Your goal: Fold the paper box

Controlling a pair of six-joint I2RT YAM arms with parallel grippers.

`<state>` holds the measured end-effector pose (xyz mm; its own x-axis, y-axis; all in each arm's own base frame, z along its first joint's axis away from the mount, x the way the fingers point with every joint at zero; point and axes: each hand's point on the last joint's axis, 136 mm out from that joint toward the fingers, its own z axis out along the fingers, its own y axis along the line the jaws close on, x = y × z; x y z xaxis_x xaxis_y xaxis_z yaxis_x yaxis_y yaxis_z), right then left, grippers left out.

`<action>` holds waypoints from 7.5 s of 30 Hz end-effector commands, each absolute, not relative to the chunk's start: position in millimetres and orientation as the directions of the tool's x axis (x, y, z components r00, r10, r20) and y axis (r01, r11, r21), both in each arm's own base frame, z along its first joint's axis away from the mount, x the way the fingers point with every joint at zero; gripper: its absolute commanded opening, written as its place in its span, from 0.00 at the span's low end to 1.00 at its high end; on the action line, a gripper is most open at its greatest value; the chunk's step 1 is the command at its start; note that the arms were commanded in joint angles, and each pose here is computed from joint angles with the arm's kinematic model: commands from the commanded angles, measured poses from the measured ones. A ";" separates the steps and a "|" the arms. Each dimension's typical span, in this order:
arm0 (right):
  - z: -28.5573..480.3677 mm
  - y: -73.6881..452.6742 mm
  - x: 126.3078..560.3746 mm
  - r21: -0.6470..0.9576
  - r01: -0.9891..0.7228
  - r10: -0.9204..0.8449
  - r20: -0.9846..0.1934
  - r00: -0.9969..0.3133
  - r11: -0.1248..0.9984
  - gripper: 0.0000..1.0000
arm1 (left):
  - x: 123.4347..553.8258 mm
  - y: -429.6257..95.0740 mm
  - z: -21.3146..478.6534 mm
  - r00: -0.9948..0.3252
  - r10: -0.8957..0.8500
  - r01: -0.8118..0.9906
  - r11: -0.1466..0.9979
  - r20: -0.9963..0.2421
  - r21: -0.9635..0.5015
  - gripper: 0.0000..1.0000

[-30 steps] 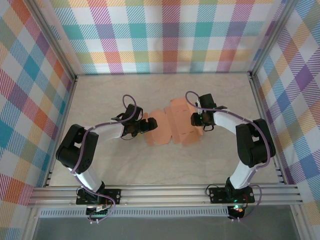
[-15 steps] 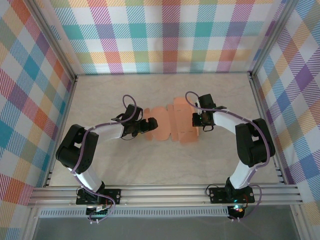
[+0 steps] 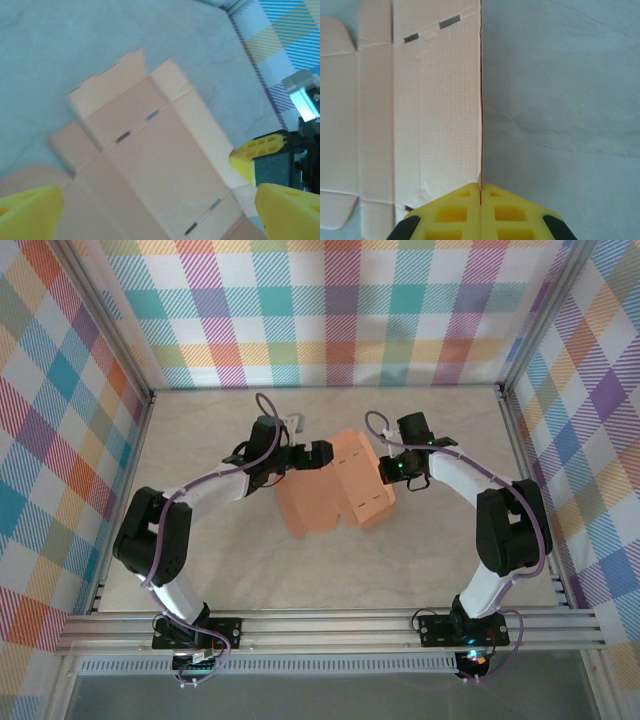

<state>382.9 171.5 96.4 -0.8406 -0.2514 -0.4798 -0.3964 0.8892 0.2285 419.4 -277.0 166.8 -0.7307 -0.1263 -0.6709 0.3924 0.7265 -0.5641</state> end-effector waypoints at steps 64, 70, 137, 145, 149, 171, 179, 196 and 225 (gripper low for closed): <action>156.8 213.4 369.6 0.587 -0.509 -0.285 -0.435 -0.854 0.629 0.00 | 440.6 -313.9 197.9 -0.470 0.191 0.753 0.595 -0.862 -0.279 0.49; 158.9 213.7 364.9 0.590 -0.520 -0.291 -0.443 -0.848 0.618 0.00 | 457.6 -289.7 208.3 -0.489 0.106 0.712 0.622 -0.866 -0.326 0.67; 160.1 218.9 365.1 0.652 -0.452 -0.244 -0.388 -0.889 0.609 0.00 | 425.0 -329.8 186.9 -0.418 0.329 0.824 0.530 -0.847 -0.201 0.00; 154.8 220.6 376.4 0.674 -0.383 -0.177 -0.357 -0.917 0.632 0.00 | 417.5 -338.1 186.2 -0.322 0.369 0.760 0.650 -0.872 -0.005 0.00; 150.4 223.0 382.8 0.691 -0.356 -0.145 -0.345 -0.927 0.629 0.00 | 419.9 -340.8 181.9 -0.299 0.389 0.670 0.736 -0.871 0.099 0.00; 154.7 230.6 389.1 0.732 -0.347 -0.109 -0.352 -0.929 0.586 0.00 | 401.9 -392.3 156.3 -0.224 0.473 0.617 0.746 -0.852 0.252 0.00; 158.2 230.6 387.7 0.729 -0.360 -0.116 -0.364 -0.924 0.582 0.00 | 401.3 -387.1 157.0 -0.356 0.363 0.775 0.629 -0.861 -0.056 0.03; 154.3 227.9 388.5 0.716 -0.354 -0.114 -0.362 -0.925 0.602 0.00 | 391.7 -398.0 158.0 -0.192 0.486 0.680 0.692 -0.852 0.242 0.04; 168.6 205.5 376.8 0.540 -0.641 -0.247 -0.627 -0.739 0.546 0.00 | 389.5 -242.3 160.0 -0.633 0.059 0.648 0.586 -0.772 -0.486 0.79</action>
<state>379.9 203.3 142.7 -0.8140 -0.2336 -0.5319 -0.5441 0.6274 0.5571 403.5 -234.0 161.6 -0.6237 0.0005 -0.7817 0.5596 0.6985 -0.4460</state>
